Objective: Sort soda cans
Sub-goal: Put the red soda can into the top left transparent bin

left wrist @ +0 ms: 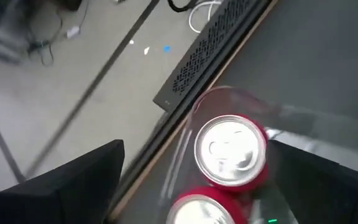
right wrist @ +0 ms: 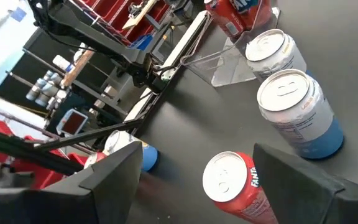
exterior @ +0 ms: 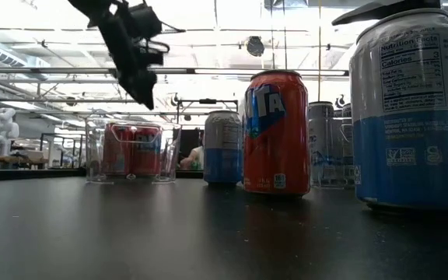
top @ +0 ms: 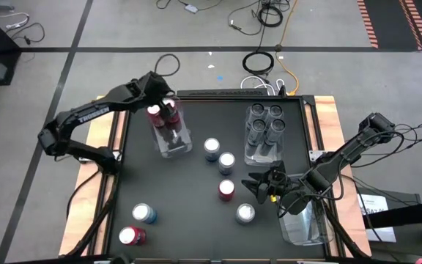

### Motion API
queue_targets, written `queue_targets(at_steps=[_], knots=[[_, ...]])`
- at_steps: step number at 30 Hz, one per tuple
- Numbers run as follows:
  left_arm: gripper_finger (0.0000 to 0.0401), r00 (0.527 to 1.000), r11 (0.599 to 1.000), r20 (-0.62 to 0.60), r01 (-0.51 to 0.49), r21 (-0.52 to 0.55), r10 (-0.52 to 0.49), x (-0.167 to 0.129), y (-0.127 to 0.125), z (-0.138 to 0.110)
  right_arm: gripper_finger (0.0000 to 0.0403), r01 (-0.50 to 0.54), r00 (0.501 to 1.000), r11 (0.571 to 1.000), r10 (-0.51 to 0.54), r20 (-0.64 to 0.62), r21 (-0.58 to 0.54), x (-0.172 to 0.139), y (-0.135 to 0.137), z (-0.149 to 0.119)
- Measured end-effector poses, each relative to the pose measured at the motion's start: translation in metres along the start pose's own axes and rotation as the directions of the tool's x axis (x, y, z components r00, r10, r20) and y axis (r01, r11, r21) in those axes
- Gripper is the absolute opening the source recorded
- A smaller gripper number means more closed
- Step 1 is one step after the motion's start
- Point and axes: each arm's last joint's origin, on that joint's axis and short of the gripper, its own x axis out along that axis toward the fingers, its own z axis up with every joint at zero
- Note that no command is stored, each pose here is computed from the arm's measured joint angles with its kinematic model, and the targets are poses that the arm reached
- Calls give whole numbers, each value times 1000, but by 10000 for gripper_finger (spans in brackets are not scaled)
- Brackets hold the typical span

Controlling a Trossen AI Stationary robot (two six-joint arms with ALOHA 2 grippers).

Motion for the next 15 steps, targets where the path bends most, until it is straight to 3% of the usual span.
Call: queue_targets(at_steps=[4, 7, 10, 15], knots=[[398, 998, 979, -45, 44, -199, -54, -24, -1, -2, 297, 2, 1000, 1000, -2, 0, -27, 0, 0, 0], [398, 969, 921, -24, 228, -315, -248, -40, -12, -5, 297, 4, 1000, 999, -4, -1, -39, 0, -1, 0], [398, 885, 832, 31, 449, -325, -465, -57, -34, -4, 297, 3, 1000, 997, -3, -3, -75, 0, -1, 0], [398, 827, 780, 88, 554, -291, -555, -87, -84, -2, 297, -37, 993, 986, 18, -118, -161, 0, 0, -4]])
